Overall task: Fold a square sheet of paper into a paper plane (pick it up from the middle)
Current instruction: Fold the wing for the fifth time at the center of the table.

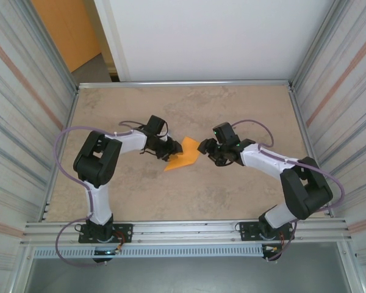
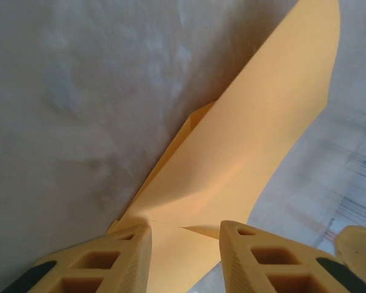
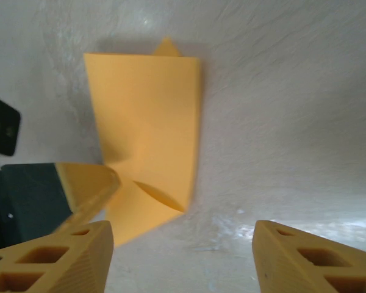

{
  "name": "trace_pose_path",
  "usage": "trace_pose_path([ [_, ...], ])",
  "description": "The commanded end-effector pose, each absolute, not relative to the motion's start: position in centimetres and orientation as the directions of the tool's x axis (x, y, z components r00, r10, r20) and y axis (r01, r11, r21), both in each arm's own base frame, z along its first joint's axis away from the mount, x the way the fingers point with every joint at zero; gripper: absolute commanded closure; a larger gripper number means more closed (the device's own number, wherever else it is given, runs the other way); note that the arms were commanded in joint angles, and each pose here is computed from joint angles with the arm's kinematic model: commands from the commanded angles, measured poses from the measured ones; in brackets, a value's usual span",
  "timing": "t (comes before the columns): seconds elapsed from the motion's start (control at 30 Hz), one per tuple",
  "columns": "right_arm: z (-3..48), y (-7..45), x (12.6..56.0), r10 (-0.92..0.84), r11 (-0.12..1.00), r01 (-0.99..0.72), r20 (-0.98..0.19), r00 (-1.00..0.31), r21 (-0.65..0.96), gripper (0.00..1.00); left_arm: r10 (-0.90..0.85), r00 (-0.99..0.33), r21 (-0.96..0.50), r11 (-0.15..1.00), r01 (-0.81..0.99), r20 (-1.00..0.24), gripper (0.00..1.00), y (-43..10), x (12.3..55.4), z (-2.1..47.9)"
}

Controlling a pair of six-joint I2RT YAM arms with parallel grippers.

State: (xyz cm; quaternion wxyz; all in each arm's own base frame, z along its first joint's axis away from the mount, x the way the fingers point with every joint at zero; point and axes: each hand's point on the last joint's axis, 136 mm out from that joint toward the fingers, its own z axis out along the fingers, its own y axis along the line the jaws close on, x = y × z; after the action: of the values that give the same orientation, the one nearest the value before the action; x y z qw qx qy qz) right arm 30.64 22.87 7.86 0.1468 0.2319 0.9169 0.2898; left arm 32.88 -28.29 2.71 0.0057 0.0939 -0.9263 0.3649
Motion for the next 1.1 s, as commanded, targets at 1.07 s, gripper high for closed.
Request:
trace_pose_path([
  [1.07, 2.8, 28.3, 29.6, 0.507, 0.619, 0.441, 0.098, -0.856, 0.65, 0.56, -0.223, -0.953, -0.608, 0.734, -0.302, 0.204, 0.66, -26.9, 30.5, 0.2],
])
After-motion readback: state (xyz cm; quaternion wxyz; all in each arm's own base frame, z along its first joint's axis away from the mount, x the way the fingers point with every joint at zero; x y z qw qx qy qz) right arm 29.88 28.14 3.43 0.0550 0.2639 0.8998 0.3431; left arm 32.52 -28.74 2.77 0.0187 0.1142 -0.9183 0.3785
